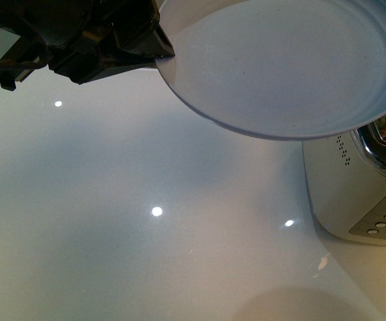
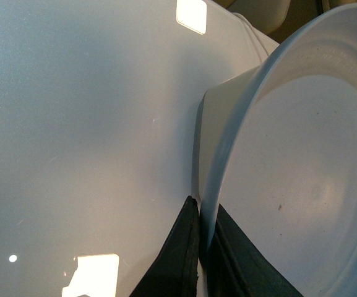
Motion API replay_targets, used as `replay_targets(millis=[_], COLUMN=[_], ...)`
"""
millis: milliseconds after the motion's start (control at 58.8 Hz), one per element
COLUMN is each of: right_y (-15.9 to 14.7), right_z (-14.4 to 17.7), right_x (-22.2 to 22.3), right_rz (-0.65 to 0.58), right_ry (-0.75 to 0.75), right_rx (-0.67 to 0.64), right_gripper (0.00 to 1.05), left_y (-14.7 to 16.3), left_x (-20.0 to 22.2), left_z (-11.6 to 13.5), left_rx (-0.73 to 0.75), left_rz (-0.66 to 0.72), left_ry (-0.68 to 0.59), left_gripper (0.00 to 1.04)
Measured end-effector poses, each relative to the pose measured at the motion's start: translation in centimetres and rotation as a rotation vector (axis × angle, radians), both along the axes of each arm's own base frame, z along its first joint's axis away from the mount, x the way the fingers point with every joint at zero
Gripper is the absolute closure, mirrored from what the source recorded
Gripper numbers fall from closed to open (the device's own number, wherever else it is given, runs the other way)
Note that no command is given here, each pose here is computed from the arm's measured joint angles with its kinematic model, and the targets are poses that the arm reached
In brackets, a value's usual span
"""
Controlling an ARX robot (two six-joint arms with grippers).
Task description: Left arm holds plate, right arm toasts bread
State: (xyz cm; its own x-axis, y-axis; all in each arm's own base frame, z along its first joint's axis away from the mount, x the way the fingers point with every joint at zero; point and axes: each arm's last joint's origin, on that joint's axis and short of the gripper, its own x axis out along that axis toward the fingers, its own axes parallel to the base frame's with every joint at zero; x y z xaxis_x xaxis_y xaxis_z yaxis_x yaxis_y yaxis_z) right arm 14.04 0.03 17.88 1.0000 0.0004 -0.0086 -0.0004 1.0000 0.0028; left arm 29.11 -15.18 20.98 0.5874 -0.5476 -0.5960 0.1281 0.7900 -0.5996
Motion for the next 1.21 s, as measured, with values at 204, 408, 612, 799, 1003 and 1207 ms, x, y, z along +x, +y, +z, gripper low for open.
replay_targets(millis=[204, 408, 612, 799, 1003, 1207], right_y=[0.0, 0.0, 0.0, 0.0, 0.0, 0.0], right_z=[-0.5, -0.7, -0.6, -0.6, -0.6, -1.0], right_x=[-0.8, -1.5, -2.1, -2.6, -3.0, -3.7], right_rz=[0.0, 0.0, 0.0, 0.0, 0.0, 0.003], right_ry=[0.001, -0.022, -0.026, -0.027, -0.028, -0.001], right_rx=[0.0, 0.0, 0.0, 0.0, 0.0, 0.0], right_gripper=[1.03, 1.03, 1.03, 1.03, 1.03, 1.03], left_y=[0.0, 0.0, 0.0, 0.0, 0.0, 0.0], left_x=[0.0, 0.0, 0.0, 0.0, 0.0, 0.0], left_z=[0.0, 0.0, 0.0, 0.0, 0.0, 0.0], left_rx=[0.0, 0.0, 0.0, 0.0, 0.0, 0.0], left_rz=[0.0, 0.0, 0.0, 0.0, 0.0, 0.0], left_ry=[0.0, 0.0, 0.0, 0.0, 0.0, 0.0], left_gripper=[1.02, 1.02, 1.02, 1.02, 1.02, 1.02])
